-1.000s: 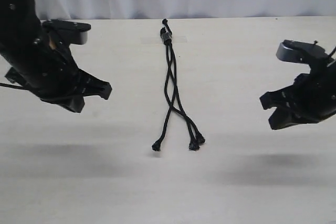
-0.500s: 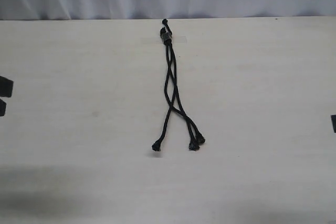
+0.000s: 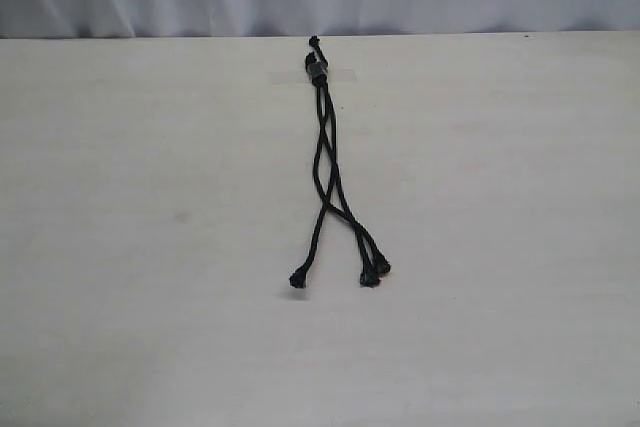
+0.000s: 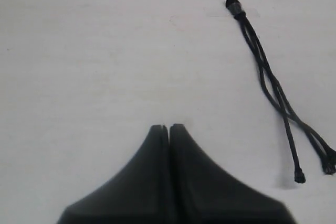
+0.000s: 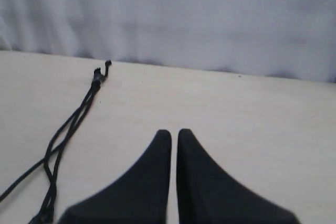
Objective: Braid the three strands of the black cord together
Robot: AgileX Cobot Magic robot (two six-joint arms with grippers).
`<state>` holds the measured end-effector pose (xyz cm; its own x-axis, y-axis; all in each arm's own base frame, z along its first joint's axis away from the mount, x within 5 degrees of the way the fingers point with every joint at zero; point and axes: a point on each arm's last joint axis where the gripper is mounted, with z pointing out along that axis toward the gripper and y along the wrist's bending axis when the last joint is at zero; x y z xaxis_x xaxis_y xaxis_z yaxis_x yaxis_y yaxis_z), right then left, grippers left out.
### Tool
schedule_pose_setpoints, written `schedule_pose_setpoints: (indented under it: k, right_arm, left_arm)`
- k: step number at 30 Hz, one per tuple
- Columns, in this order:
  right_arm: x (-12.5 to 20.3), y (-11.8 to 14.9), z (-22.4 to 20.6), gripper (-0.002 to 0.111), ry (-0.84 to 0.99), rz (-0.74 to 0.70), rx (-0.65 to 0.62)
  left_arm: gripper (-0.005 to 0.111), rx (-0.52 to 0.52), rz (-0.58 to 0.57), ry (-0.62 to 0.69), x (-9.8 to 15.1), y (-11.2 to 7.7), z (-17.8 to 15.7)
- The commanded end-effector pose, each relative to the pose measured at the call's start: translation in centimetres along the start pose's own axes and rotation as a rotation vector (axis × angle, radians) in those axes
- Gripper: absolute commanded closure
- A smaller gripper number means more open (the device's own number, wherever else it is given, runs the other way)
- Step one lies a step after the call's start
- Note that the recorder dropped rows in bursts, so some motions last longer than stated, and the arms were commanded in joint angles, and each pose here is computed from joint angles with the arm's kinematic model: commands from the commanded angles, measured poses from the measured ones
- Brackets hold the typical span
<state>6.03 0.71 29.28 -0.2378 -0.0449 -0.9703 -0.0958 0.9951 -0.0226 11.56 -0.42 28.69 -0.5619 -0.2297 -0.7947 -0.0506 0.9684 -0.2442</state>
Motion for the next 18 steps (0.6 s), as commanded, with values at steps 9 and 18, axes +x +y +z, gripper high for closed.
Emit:
schedule_pose_setpoints:
  k: [9,18]
  right_arm:
    - [-0.1,0.3,-3.0,0.104,-0.188,0.023,-0.003]
    - [3.1,0.1,-1.5,0.104,-0.271,0.031,0.022]
  left_arm:
    - [0.107,0.018,0.049,-0.045,0.0,-0.3,-0.5]
    - [0.107,0.043,0.075,-0.162,0.3,-0.7,-2.9]
